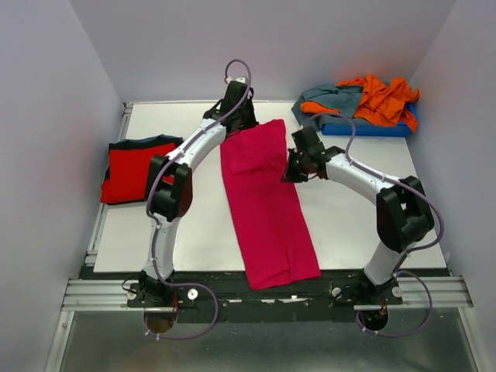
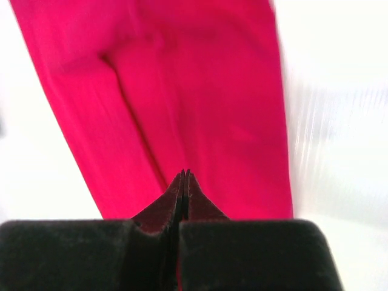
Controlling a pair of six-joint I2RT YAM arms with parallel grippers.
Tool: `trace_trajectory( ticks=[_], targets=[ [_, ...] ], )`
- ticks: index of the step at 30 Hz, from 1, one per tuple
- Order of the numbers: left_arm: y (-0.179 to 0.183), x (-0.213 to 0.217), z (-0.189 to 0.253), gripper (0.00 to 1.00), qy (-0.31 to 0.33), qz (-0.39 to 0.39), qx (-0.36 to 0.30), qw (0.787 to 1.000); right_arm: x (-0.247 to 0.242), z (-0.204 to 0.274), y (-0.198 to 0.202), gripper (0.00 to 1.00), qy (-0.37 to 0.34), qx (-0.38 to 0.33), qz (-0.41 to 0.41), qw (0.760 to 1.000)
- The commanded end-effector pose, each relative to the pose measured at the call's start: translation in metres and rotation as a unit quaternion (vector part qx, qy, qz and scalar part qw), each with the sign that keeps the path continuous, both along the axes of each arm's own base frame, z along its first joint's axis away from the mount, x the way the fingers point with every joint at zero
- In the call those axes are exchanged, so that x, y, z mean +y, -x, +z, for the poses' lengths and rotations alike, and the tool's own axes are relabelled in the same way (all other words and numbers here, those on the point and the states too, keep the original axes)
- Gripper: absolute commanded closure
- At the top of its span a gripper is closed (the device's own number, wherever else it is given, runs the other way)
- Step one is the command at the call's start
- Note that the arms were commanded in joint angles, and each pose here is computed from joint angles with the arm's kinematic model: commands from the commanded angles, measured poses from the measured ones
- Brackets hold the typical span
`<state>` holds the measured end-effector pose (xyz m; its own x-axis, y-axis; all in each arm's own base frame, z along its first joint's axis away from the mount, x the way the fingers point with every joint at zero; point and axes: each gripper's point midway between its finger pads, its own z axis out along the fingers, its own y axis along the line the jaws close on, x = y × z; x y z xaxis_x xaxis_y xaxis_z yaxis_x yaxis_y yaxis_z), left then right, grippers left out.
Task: Fold and stack the t-shirts
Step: Rotate the tshirt 90 degrees
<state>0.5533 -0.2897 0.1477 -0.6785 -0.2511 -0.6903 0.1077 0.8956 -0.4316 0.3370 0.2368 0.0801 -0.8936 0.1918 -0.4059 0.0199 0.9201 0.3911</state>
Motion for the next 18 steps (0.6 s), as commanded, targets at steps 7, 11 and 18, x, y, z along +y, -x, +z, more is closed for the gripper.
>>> trace_trajectory(
  ticks=[7, 11, 18],
  targets=[
    [0.065, 0.058, -0.018, 1.0, -0.012, 0.076, 0.034, 0.996, 0.01, 0.033, -0.128, 0.99, -0.018, -0.056, -0.033, 0.998],
    [0.07, 0.067, -0.039, 1.0, -0.017, 0.085, 0.051, 0.995, 0.012, 0.023, -0.166, 0.99, 0.002, -0.044, -0.053, 0.998],
    [0.066, 0.089, -0.071, 1.0, -0.029, 0.123, 0.084, 0.988, 0.002, -0.01, -0.193, 0.99, 0.015, -0.013, -0.098, 0.995]
  ],
)
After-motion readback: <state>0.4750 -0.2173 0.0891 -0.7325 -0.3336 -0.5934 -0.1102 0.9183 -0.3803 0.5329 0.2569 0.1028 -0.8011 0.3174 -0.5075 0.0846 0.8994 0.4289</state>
